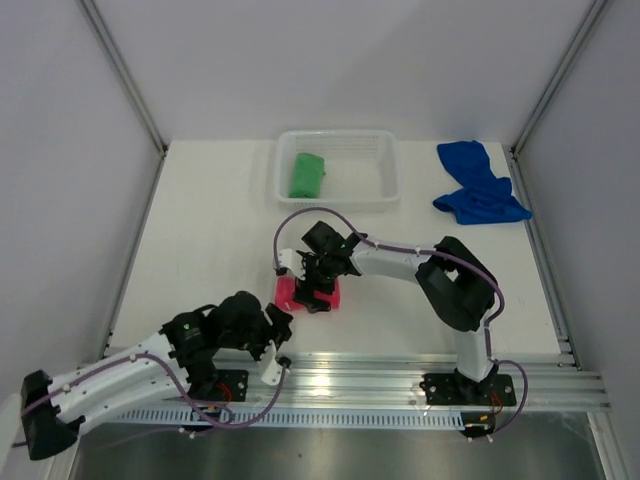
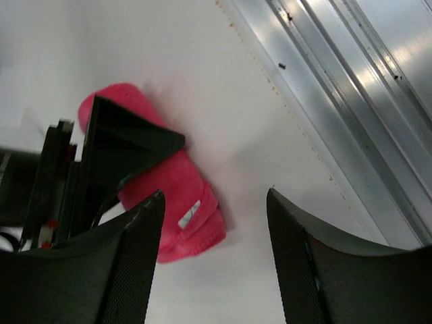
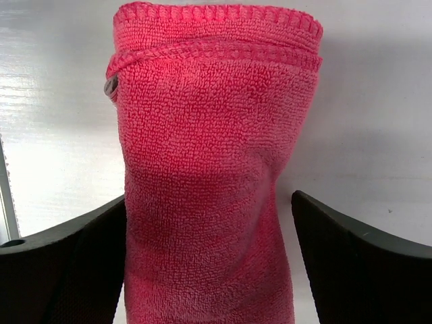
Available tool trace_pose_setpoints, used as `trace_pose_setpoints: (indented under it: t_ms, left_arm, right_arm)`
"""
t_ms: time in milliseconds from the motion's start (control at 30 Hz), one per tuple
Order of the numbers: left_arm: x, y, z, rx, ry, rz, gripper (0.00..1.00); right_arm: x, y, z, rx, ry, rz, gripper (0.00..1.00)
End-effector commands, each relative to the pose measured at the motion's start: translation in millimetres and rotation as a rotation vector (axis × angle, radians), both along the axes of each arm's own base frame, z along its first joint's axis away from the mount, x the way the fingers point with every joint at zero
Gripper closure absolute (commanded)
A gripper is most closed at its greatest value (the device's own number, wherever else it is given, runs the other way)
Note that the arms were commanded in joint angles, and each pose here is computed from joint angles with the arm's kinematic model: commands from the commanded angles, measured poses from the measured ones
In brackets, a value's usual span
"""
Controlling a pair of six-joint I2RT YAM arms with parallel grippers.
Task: Roll the towels
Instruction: Place the rolled towel into the container
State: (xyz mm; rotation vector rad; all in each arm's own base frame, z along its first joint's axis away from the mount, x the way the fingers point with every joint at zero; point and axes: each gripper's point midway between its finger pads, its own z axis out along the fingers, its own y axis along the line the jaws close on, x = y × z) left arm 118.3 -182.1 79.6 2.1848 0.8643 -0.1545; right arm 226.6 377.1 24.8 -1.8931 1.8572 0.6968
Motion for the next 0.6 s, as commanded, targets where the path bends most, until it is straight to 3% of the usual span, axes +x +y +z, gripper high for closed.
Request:
trace_pose_setpoints:
  t_ms: [0, 233, 567]
  left_arm:
    - [14.3, -29.1, 3.5, 0.005, -0.118, -0.057, 0.36]
    - [23.0, -25.6, -32.1, 0.119, -0.169, -0.097, 0.39]
    - [56.5, 2.5, -49.0, 0.257, -0.235, 0.072, 0.41]
  right_arm:
    - [4.1, 8.5, 7.3, 0.04, -0.001, -0.001, 0.06]
    - [1.8, -1.7, 3.0, 0.055, 0.036, -0.014, 0.11]
    - [-0.4, -3.3, 0.6, 0.076, 0.056, 0.0, 0.2]
